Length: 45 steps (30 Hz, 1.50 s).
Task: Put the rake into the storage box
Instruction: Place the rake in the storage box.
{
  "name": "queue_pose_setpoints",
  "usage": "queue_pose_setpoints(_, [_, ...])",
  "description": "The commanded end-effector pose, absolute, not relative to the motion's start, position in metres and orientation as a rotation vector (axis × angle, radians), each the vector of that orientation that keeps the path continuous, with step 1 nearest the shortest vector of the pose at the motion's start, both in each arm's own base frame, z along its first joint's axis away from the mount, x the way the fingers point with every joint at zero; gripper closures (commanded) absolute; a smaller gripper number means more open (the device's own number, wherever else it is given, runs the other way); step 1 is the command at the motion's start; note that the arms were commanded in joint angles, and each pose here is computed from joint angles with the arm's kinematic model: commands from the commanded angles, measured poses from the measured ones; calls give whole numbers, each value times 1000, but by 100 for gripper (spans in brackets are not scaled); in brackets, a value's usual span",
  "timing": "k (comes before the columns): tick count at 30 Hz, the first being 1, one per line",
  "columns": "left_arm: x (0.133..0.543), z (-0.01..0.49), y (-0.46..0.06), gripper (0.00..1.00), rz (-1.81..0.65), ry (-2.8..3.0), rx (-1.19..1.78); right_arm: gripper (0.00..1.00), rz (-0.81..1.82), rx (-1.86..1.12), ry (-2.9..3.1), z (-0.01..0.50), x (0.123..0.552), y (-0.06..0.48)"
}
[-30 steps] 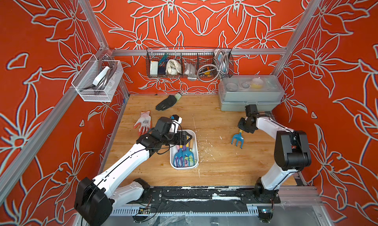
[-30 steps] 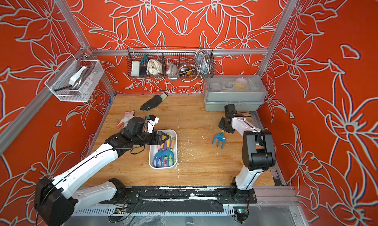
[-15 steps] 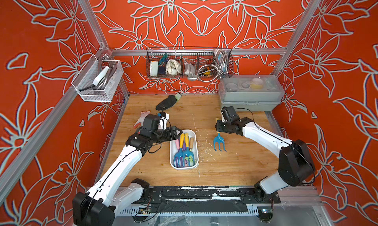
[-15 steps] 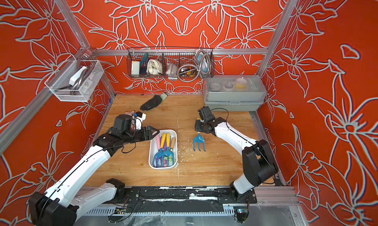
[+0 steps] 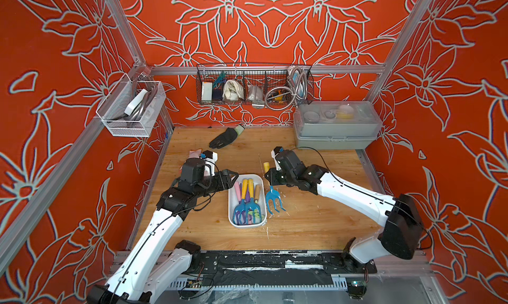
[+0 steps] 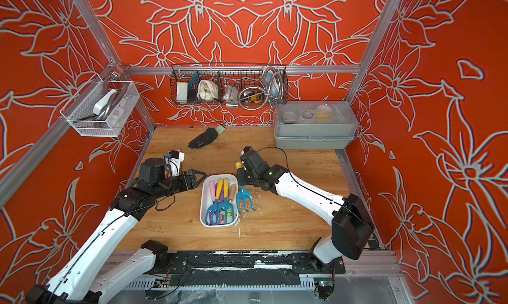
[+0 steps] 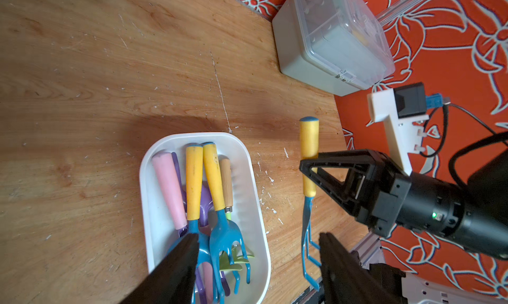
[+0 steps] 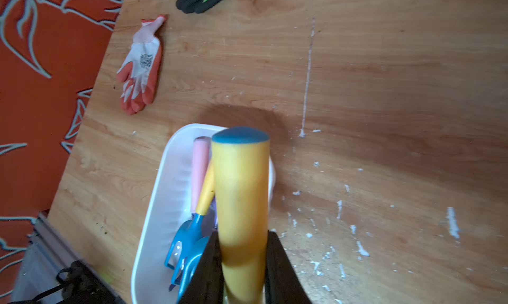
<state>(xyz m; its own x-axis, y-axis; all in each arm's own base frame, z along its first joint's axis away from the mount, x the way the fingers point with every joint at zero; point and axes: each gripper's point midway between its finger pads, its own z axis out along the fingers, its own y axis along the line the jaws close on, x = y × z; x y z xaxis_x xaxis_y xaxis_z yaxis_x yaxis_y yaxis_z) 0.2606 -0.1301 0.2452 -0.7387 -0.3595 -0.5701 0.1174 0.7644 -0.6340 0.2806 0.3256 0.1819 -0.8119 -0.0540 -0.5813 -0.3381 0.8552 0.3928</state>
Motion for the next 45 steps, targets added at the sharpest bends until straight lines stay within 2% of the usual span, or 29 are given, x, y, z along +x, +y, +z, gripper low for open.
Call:
queue_pose_setpoints(1, [256, 240, -120, 29, -821, 2251, -225, 100, 710, -223, 2437, 187, 281, 351])
queue_pose_setpoints(10, [247, 235, -117, 29, -804, 2265, -207, 100, 798, -204, 2471, 172, 274, 391])
queue_pose_setpoints(26, [242, 231, -119, 28, -806, 2277, -177, 100, 814, -108, 2498, 149, 277, 395])
queue_pose_setpoints(29, [242, 232, -118, 28, -806, 2274, -177, 93, 783, -103, 2494, 147, 277, 388])
queue_pose_setpoints(32, [242, 233, -119, 28, -811, 2274, -177, 78, 751, -109, 2492, 147, 278, 383])
queue_pose_setpoints(38, [243, 238, -120, 28, -815, 2270, -174, 54, 715, -113, 2483, 150, 280, 376])
queue_pose_setpoints(45, [245, 250, -118, 27, -801, 2247, -160, 53, 695, -136, 2408, 175, 282, 363])
